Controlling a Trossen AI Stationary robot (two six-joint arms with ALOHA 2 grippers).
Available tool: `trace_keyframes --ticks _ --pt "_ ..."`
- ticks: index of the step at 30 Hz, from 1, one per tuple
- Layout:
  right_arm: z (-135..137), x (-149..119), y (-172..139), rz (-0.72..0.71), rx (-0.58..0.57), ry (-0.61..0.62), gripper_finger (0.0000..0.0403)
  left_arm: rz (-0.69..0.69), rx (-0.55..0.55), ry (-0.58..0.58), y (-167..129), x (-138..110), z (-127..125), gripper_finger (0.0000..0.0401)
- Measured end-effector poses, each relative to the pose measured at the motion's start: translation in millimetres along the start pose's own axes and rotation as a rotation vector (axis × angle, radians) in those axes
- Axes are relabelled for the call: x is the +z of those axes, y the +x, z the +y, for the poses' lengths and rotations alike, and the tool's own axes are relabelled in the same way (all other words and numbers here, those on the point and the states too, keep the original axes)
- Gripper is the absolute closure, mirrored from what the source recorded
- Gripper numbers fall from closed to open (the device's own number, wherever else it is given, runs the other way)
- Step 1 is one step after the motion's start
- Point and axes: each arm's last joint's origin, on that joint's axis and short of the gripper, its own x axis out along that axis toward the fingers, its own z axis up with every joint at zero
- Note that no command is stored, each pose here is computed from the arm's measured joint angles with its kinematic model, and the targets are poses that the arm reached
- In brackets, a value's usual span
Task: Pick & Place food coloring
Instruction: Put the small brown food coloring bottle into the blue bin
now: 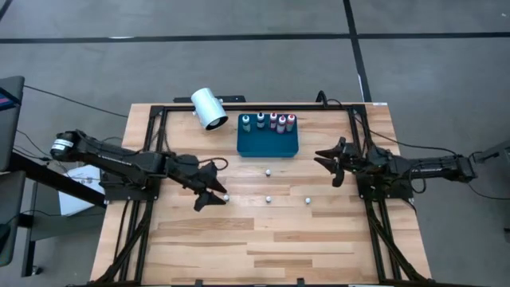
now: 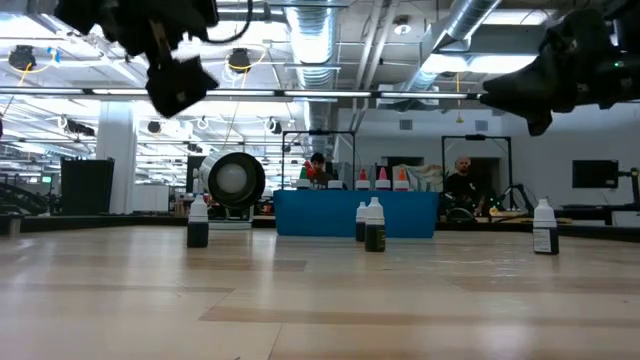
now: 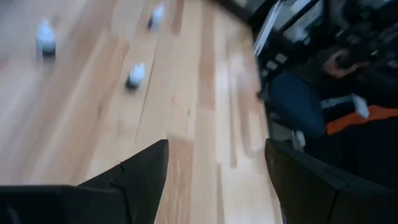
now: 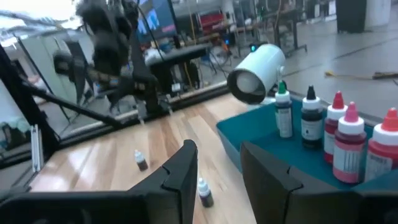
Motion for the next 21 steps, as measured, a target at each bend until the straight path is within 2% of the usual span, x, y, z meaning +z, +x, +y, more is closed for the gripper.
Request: trace_keyframes --ticks 6,13,21 --pt "-4.6 -10.5 -5.4 -0.047 -0.021 0.012 0.0292 0.143 0.030 -0.097 23.5 -16.6 6.2 0.0143" --pt "-5.6 -12.9 -7.7 -0.031 -0.024 0.027 0.0292 0.185 0.065 -0.144 31.8 -23.6 9.1 0.0143" --pt "-5.9 -14.5 -7.6 -0.016 -0.027 0.024 0.0292 0.213 0.228 -0.149 29.0 -32.3 18.3 0.0143"
